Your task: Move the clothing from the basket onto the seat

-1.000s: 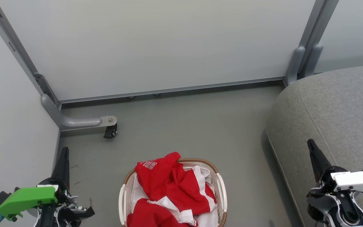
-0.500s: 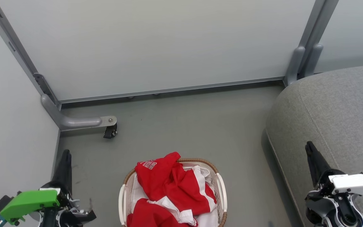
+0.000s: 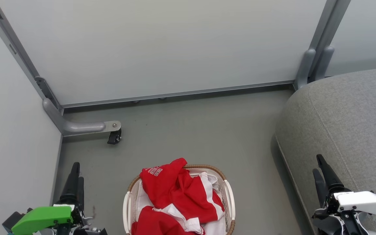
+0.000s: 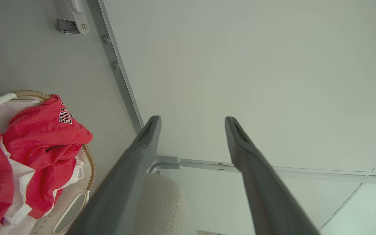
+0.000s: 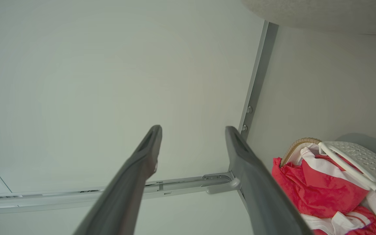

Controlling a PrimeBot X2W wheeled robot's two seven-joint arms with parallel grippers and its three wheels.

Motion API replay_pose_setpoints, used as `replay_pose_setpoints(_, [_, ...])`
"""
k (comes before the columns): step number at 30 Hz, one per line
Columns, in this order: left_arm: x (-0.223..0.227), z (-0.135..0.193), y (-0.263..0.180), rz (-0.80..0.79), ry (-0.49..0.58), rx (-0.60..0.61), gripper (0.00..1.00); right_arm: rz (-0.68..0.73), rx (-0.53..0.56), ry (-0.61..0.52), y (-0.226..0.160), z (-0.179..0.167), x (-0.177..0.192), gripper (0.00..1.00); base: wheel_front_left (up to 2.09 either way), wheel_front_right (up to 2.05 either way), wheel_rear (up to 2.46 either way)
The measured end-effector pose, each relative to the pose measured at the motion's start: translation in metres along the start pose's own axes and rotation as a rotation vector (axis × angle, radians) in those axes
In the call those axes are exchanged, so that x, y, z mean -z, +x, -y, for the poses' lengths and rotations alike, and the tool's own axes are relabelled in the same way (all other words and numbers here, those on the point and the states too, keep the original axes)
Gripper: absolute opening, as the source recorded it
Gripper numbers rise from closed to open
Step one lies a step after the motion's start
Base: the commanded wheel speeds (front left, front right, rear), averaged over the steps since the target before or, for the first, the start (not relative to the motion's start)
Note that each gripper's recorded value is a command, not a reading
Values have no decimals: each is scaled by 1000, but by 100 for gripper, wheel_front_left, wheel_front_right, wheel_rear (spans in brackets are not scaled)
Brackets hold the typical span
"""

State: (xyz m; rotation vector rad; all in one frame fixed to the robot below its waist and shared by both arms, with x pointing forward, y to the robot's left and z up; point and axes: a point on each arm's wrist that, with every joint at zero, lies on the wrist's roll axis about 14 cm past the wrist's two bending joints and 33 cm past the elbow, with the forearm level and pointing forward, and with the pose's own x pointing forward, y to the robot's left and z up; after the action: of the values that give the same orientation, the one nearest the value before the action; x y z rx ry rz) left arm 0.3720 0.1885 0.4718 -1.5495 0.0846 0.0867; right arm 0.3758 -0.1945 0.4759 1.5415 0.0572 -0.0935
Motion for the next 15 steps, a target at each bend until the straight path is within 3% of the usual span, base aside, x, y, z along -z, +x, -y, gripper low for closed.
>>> replay_pose_setpoints(6, [3, 5, 0, 2, 71, 16, 100, 25, -1, -79, -1, -1, -5, 100, 0, 0, 0])
replay_pose_setpoints(15, [7, 16, 0, 3, 235, 49, 100, 54, -42, -294, -2, -16, -11, 100, 0, 0, 0])
